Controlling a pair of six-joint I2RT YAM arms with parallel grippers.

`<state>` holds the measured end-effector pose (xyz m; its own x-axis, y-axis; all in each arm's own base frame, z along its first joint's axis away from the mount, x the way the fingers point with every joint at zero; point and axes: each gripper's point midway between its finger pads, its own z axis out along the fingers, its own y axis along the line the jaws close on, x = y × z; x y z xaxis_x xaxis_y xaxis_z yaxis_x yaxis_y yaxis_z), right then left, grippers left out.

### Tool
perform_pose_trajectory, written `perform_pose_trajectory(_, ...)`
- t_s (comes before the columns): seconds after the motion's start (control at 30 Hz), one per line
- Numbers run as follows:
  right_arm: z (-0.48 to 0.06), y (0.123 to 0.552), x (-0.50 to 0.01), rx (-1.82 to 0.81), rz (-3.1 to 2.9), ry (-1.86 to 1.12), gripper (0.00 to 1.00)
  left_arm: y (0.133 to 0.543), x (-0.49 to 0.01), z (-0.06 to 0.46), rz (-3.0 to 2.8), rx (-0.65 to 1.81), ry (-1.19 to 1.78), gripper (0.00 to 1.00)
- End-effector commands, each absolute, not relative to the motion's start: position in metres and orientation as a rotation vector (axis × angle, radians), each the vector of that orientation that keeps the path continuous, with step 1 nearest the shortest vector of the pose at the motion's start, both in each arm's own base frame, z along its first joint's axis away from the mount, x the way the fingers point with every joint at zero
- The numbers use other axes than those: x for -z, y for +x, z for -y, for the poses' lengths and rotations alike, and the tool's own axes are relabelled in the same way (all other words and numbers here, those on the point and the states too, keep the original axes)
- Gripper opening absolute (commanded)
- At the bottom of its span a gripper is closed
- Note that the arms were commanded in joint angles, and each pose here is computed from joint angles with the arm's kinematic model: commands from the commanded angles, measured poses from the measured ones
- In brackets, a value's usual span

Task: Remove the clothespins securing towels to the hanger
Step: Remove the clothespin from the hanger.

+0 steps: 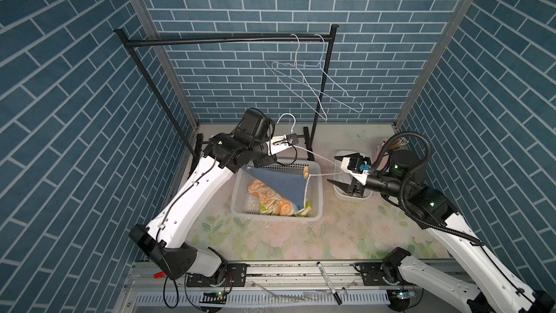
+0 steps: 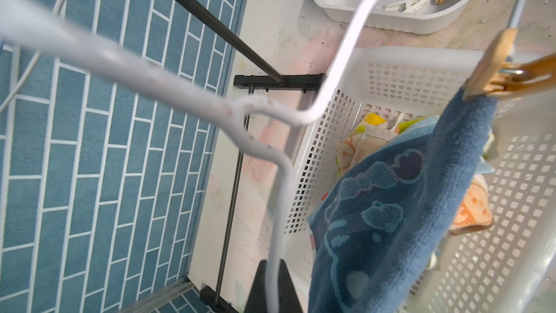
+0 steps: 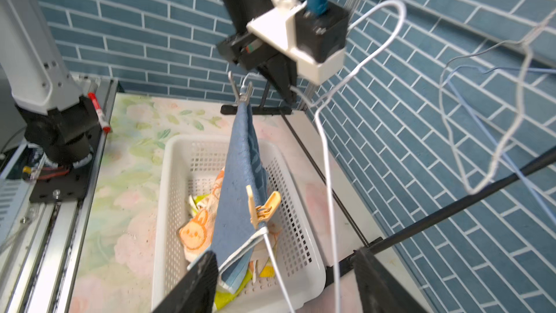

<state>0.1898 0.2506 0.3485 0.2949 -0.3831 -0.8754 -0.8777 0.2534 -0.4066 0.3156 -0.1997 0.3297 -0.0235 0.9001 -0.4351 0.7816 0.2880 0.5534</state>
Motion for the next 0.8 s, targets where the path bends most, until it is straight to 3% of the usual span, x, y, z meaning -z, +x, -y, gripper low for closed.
perform_pose_trajectory(0.0,-0.261,0.197,-0.337,-0.368,-1.234,-1.429,0.75,0.308,-0.336,0.200,-1.847,-0.173,1.463,0.00)
perform_pose_trajectory(0.57,-0.310,0.230,-0.303,-0.374,-1.295,-1.606,0.76,0.305,-0.339,0.206,-1.807,-0.179,1.492,0.00)
perform_pose_trajectory(0.77,-0.318,0.230,-0.291,-0.412,-1.321,-1.654,0.64,0.305,-0.339,0.206,-1.803,-0.181,1.493,0.00)
